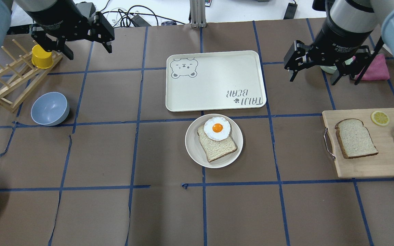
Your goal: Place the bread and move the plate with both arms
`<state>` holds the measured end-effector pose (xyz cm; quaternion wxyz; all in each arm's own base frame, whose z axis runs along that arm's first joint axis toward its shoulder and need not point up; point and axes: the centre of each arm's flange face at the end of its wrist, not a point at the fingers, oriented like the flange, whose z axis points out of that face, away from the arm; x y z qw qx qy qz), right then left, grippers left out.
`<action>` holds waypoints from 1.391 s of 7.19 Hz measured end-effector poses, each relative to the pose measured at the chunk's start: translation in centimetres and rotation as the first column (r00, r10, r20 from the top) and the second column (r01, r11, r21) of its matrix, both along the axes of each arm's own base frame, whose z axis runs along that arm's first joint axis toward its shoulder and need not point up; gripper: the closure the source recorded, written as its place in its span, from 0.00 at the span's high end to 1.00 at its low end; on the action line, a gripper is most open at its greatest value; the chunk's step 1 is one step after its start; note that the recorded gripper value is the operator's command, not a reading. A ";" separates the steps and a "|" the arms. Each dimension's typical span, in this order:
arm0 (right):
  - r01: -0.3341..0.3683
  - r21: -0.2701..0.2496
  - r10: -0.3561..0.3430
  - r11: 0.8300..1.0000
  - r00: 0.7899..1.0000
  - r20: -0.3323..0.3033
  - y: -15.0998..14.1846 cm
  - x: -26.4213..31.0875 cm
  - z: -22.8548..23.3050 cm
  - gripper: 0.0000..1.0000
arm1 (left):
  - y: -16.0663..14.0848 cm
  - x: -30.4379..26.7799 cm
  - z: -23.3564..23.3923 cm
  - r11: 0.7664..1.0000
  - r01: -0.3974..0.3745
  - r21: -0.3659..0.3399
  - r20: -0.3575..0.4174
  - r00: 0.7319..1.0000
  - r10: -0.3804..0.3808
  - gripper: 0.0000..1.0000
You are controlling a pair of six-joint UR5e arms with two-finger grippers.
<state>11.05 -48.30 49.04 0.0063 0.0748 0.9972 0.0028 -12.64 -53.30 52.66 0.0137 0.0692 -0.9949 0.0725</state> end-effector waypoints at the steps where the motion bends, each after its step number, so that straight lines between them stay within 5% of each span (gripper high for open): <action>1: -0.002 0.001 0.002 1.000 1.000 0.002 0.0 0.0 0.0 1.00 | 0.0 0.0 0.0 1.000 0.000 -0.001 0.001 1.000 0.000 1.00; 10: -0.019 0.011 0.018 1.000 1.000 0.018 0.4 0.8 0.2 1.00 | 0.0 0.1 0.0 1.000 0.000 0.000 0.002 1.000 0.000 1.00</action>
